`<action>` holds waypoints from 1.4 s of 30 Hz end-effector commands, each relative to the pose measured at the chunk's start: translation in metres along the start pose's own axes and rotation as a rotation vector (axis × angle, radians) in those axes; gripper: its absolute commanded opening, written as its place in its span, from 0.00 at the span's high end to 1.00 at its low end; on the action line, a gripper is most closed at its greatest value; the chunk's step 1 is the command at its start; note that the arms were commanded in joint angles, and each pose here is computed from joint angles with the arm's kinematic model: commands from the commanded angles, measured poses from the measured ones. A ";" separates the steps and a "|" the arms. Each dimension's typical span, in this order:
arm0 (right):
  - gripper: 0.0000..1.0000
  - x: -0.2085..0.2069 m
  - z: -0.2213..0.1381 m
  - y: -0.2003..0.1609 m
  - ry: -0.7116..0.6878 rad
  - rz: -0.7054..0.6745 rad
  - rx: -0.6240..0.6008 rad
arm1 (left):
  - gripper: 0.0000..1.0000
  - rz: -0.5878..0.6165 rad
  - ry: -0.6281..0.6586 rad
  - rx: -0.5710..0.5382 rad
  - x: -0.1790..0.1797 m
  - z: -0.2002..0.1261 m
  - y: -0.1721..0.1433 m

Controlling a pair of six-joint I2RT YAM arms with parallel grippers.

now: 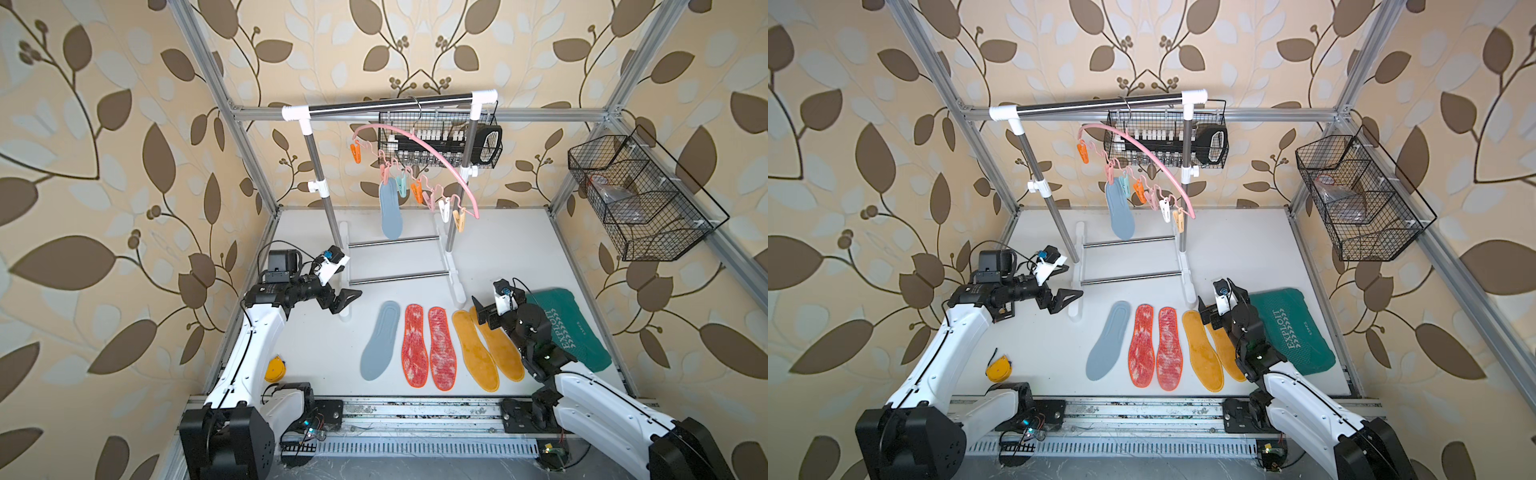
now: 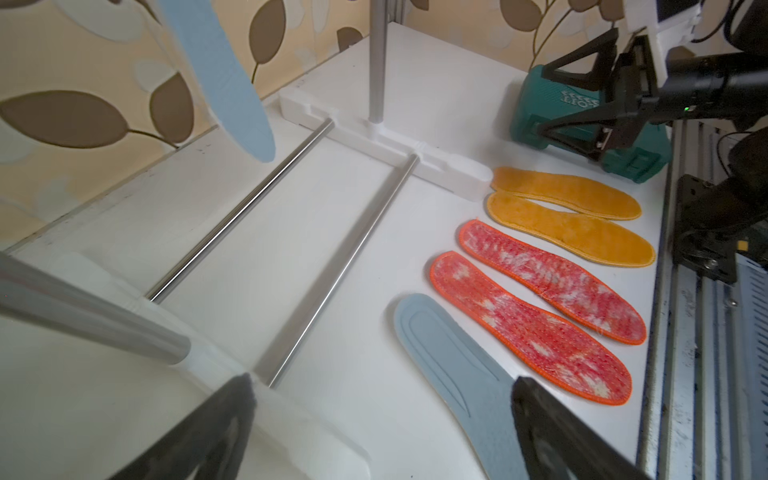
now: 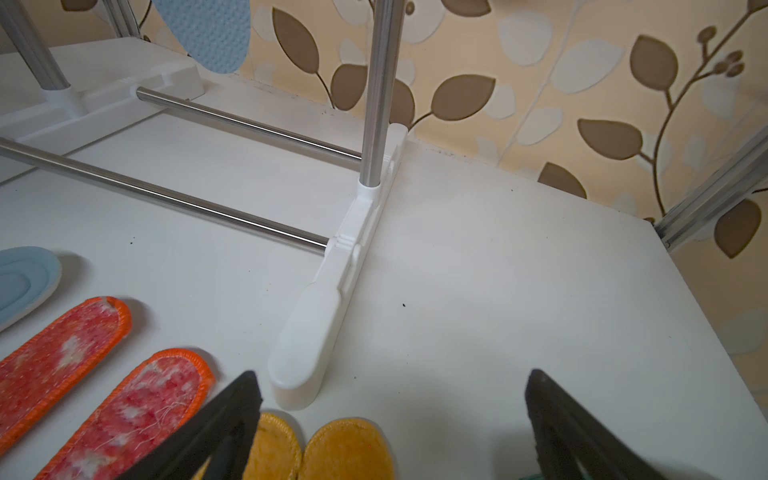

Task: Take the shoe insoles off the hanger
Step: Move the clothesline to the center of the board.

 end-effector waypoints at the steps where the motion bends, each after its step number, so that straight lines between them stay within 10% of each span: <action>1: 0.02 0.000 0.002 -0.008 0.000 0.015 0.013 | 0.01 0.002 -0.008 -0.013 0.005 0.011 0.017; 14: 0.02 -0.006 -0.019 -0.011 -0.012 0.056 -0.004 | 0.01 0.127 -0.022 -0.109 0.031 0.069 0.049; 42: 0.02 -0.008 -0.042 0.006 0.015 0.087 0.038 | 0.05 -0.088 -0.065 -0.231 0.137 0.167 0.079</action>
Point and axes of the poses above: each gripper's point midway between its finger pads, its own z axis out along the fingers, its own x axis along the line the jaws close on, y = z × x, the point moved 3 cm from there along -z, back along the fingers, and after that the axes turned 5 degrees about z, right-handed, at the moved point
